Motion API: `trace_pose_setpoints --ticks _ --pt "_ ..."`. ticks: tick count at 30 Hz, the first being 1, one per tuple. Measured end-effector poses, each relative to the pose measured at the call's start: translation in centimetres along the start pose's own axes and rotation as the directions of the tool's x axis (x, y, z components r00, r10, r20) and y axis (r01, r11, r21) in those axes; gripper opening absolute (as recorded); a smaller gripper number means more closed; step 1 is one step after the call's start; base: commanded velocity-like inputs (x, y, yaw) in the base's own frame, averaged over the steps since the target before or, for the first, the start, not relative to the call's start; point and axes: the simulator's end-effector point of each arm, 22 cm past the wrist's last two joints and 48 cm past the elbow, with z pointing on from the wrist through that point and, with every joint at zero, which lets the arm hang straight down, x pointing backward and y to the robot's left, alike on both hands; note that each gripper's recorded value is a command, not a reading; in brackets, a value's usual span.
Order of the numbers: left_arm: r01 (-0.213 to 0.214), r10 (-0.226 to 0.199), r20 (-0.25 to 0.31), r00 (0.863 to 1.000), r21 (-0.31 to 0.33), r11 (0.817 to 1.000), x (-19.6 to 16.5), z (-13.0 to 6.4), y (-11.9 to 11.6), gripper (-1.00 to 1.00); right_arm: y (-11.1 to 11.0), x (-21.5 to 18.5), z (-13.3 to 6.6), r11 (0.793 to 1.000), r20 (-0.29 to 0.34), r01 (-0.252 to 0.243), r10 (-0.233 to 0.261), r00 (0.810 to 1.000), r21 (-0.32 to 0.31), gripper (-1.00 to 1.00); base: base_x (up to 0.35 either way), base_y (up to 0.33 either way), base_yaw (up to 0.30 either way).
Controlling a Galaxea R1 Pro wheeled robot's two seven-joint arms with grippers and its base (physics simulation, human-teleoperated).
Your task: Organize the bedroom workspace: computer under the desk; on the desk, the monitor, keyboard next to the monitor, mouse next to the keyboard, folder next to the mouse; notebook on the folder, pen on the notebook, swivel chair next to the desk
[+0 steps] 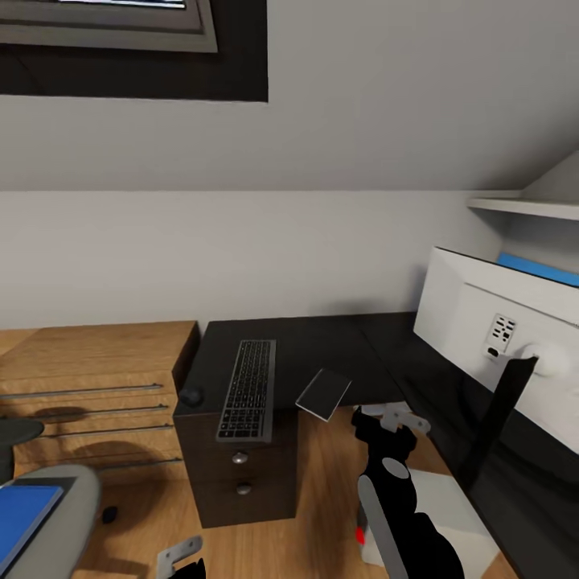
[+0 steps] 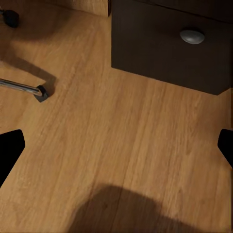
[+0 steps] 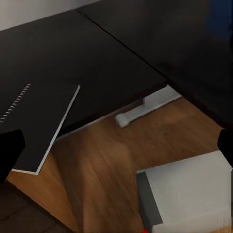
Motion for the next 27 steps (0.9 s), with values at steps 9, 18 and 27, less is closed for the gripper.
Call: trace_pose_setpoints --ticks 9,18,27 --pt "0.002 -0.002 0.006 1.0 0.0 1.0 -1.2 -1.2 0.0 1.0 0.1 -1.4 -0.6 1.0 0.003 0.0 0.0 1.0 -0.002 1.0 -0.046 0.0 -0.228" --pt "0.01 -0.01 0.009 1.0 -0.001 1.0 -2.2 -2.2 0.1 1.0 0.2 -3.0 -1.2 1.0 0.02 -0.01 0.01 1.0 0.001 1.0 -0.29 0.0 -0.265" --pt "0.014 -0.014 0.01 1.0 -0.003 1.0 -2.7 -2.9 0.3 1.0 0.2 -4.3 -1.6 1.0 0.044 -0.024 0.024 0.999 0.004 1.0 -0.253 0.0 -0.05"
